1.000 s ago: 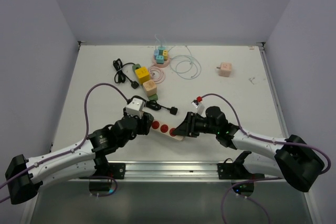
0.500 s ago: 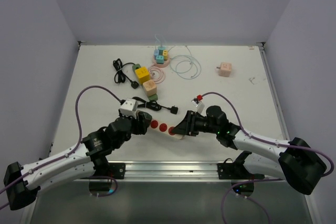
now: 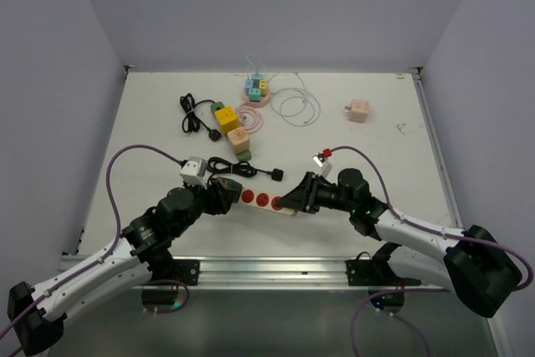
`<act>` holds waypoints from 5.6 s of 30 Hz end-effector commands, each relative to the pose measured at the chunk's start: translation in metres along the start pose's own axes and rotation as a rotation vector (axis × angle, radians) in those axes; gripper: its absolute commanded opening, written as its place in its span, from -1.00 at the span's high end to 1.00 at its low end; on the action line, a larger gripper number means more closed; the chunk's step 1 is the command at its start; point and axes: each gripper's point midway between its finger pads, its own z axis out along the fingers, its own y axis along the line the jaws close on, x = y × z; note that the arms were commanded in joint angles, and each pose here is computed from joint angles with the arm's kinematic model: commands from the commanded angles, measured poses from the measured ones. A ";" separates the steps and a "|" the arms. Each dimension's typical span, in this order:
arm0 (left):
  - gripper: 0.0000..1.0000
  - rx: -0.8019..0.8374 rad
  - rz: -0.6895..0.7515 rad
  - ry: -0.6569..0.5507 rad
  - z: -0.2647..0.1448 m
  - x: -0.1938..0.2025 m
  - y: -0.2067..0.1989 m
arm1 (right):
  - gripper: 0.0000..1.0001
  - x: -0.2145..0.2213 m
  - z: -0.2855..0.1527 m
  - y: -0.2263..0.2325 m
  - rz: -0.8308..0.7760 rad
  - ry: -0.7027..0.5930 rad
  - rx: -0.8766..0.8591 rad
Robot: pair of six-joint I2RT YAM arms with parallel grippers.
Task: Pull the plug off the socket
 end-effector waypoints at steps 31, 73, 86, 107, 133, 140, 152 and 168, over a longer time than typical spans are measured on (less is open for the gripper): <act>1.00 -0.213 0.223 -0.079 0.025 -0.035 -0.016 | 1.00 -0.013 -0.013 -0.034 0.020 -0.037 0.172; 1.00 -0.177 0.214 -0.122 0.021 -0.045 -0.018 | 1.00 -0.023 -0.016 -0.047 0.075 -0.069 0.194; 1.00 -0.055 -0.016 -0.177 0.007 -0.060 0.010 | 1.00 -0.019 -0.018 -0.054 0.088 -0.067 0.187; 0.97 -0.148 -0.074 -0.332 -0.060 -0.174 -0.006 | 0.83 -0.022 0.109 -0.030 0.095 -0.131 0.144; 0.91 -0.273 -0.042 -0.320 -0.076 -0.173 0.018 | -0.97 -0.029 0.206 -0.006 0.147 -0.102 0.071; 0.90 -0.131 -0.015 -0.222 -0.029 -0.157 -0.016 | -0.97 -0.055 0.120 0.000 -0.140 -0.140 0.317; 0.85 0.208 -0.078 -0.039 0.123 -0.126 -0.112 | -0.97 -0.126 -0.122 -0.070 -0.328 -0.530 0.846; 0.64 0.423 -0.219 0.135 0.354 -0.085 -0.228 | -0.98 -0.161 -0.182 -0.065 -0.318 -0.686 0.908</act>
